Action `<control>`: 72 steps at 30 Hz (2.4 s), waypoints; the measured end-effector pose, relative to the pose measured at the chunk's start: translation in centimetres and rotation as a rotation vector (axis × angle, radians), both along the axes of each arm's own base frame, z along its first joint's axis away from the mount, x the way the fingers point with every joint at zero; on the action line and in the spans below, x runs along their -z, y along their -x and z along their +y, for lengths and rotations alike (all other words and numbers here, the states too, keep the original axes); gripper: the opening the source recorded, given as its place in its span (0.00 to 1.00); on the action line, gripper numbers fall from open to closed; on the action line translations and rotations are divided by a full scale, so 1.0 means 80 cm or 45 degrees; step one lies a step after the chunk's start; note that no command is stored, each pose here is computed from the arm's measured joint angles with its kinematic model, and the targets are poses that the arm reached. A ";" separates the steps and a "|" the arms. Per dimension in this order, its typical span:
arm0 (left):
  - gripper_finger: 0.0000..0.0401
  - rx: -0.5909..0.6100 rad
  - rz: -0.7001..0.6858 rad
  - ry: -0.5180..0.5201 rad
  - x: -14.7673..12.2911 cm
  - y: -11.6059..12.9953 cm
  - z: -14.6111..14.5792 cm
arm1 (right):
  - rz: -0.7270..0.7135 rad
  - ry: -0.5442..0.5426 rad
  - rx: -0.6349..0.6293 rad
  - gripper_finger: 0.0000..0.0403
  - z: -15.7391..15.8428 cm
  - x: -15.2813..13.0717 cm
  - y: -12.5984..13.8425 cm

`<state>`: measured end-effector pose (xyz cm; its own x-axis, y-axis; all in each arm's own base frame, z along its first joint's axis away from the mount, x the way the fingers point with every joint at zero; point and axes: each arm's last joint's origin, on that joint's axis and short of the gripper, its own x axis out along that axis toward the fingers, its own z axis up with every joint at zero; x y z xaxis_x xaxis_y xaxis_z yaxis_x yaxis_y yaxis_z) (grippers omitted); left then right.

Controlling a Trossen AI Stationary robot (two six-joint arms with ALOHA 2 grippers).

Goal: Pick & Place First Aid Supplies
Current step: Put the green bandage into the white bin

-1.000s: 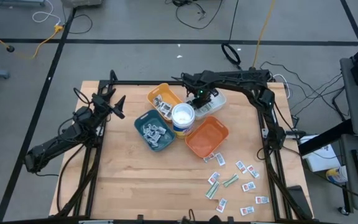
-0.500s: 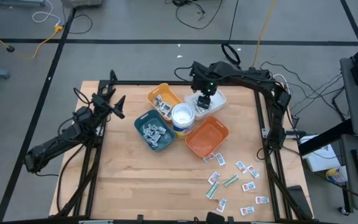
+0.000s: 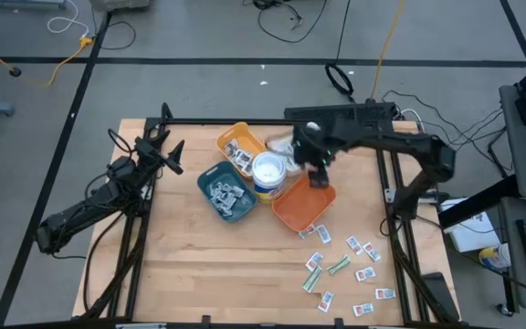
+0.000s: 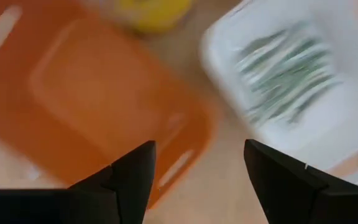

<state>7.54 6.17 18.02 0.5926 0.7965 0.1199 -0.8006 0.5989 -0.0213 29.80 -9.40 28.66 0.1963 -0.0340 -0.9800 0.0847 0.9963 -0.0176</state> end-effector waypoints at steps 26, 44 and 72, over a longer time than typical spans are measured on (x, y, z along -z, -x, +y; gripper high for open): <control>0.77 0.000 0.000 0.000 0.000 0.000 0.000 | 0.083 -0.075 -0.521 0.59 0.261 0.022 0.084; 0.77 0.000 0.000 0.000 0.000 0.000 0.000 | 0.075 -0.103 -0.650 0.59 0.327 0.125 0.116; 0.77 0.000 0.000 0.000 0.000 0.000 0.000 | 0.103 -0.150 -0.582 0.02 0.325 0.176 0.121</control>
